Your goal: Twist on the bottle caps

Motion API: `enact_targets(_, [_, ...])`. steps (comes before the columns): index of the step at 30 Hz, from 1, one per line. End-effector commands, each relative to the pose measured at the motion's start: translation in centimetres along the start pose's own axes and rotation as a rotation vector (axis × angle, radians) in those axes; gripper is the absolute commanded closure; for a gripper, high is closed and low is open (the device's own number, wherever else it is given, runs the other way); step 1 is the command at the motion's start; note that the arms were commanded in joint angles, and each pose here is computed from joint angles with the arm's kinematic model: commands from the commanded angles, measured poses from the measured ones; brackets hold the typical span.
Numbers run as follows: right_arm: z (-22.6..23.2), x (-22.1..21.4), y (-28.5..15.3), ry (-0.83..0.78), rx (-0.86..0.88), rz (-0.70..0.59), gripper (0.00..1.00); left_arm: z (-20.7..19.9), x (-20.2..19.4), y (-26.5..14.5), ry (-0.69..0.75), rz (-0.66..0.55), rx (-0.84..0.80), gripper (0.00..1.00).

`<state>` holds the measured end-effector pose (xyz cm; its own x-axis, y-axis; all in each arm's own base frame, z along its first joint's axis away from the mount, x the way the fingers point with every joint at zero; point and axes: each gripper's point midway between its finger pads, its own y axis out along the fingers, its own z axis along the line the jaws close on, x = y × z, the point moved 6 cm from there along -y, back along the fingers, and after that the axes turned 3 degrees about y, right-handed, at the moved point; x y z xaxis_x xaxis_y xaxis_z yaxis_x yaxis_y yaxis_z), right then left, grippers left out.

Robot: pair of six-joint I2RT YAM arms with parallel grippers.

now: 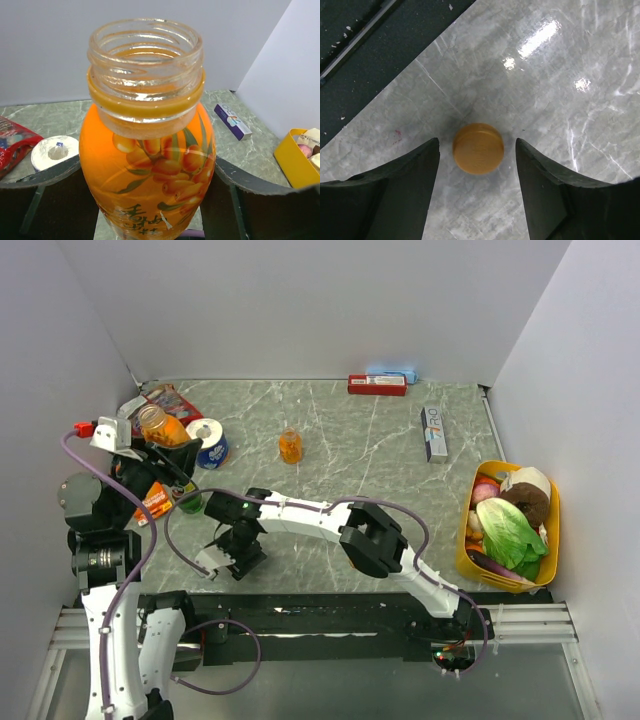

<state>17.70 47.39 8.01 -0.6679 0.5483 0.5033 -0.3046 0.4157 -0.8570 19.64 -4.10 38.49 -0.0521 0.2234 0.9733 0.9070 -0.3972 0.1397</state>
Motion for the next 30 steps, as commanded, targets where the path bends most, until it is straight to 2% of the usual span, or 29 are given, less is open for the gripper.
enact_targets(1, [-0.1,0.5,0.3,0.016,-0.004,-0.015,0.33,-0.5,0.7,-0.4,0.004,-0.036,-0.021,0.96])
enact_targets(18, [0.6,-0.8,0.9,0.033,0.010,0.032,0.44,-0.3,0.4,-0.1,-0.024,-0.028,-0.031,0.95])
enact_targets(21, [0.5,-0.8,0.7,0.042,0.004,0.030,0.50,-0.3,0.3,-0.1,-0.024,-0.028,-0.035,0.95])
enact_targets(24, [0.5,-1.0,-0.6,0.056,-0.012,0.042,0.58,-0.3,-0.1,0.0,0.004,-0.014,-0.062,0.98])
enact_targets(27, [1.0,-1.6,-4.3,0.126,-0.048,0.023,0.62,-0.2,-1.1,0.2,0.042,0.005,-0.109,0.99])
enact_targets(29, [1.7,-1.0,-8.8,0.154,-0.108,-0.007,0.64,0.1,-2.0,0.7,0.061,0.028,-0.147,0.99])
enact_targets(30, [3.0,-2.7,-10.0,0.214,-0.092,-0.004,0.64,0.3,-2.5,1.0,0.053,0.045,-0.165,0.99])
